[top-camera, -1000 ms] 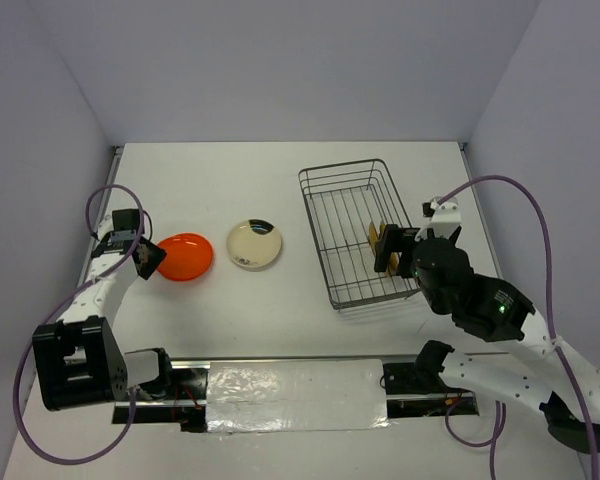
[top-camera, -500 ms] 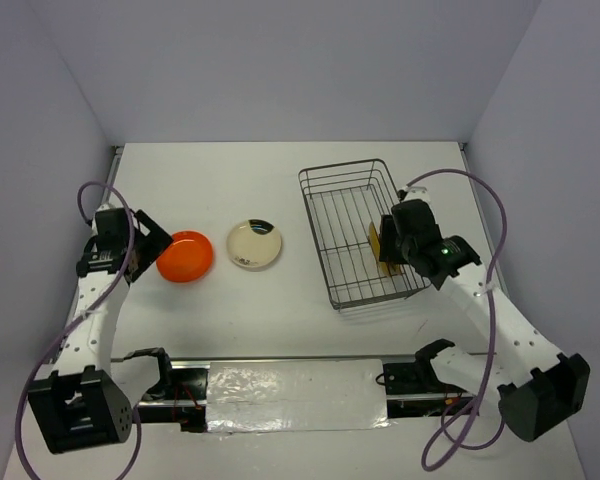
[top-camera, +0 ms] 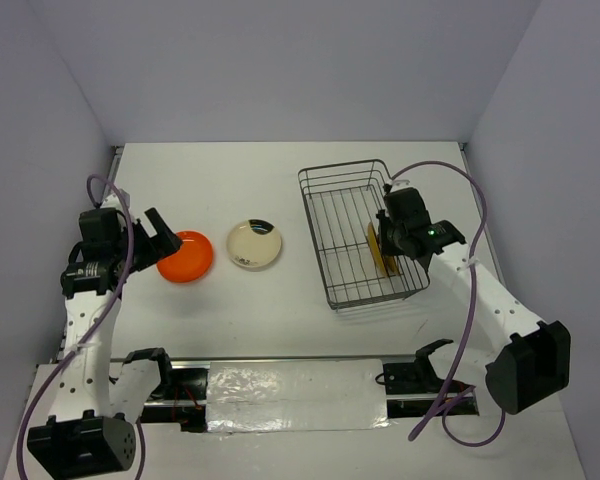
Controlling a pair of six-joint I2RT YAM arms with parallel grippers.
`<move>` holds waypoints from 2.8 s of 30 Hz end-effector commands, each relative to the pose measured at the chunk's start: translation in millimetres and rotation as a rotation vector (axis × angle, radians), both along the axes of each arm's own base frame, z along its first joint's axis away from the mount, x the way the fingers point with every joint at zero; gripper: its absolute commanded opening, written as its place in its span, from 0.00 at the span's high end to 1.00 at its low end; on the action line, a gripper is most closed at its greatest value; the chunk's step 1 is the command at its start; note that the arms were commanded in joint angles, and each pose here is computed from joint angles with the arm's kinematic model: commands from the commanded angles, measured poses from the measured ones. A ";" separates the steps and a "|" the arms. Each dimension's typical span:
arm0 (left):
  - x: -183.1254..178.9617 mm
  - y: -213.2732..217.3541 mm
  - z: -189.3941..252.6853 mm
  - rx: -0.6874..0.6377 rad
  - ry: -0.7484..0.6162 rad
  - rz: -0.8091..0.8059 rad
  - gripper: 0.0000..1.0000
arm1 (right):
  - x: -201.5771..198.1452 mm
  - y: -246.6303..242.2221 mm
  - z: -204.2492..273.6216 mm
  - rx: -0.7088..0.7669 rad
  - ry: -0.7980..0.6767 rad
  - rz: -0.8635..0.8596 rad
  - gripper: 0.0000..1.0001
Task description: Unload the plates from the dish rack
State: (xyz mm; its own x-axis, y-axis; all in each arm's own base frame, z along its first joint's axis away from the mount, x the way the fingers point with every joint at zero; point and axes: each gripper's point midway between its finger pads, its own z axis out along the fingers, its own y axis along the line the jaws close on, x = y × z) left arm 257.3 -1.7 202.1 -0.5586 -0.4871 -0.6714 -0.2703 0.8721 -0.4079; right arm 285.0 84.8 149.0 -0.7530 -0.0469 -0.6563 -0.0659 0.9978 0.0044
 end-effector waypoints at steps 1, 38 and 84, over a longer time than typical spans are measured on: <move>-2.1 -5.7 -4.6 0.005 0.012 -0.059 0.00 | 18.0 4.8 27.1 0.018 -0.089 0.026 0.73; -8.5 50.9 5.7 0.050 0.057 0.390 0.00 | -65.0 238.5 142.6 0.110 -0.152 0.605 1.00; -1.0 35.1 -12.2 0.125 0.039 0.203 0.00 | 30.8 17.8 22.6 0.126 -0.018 0.082 0.46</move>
State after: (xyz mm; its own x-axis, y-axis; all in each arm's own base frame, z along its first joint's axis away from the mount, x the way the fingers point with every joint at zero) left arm 250.3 36.9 184.0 -0.4862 -0.5348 -0.6911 -0.4994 0.8190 -0.2824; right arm 318.9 100.6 185.3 -0.7097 0.0137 -0.7043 -0.1034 0.9870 0.1234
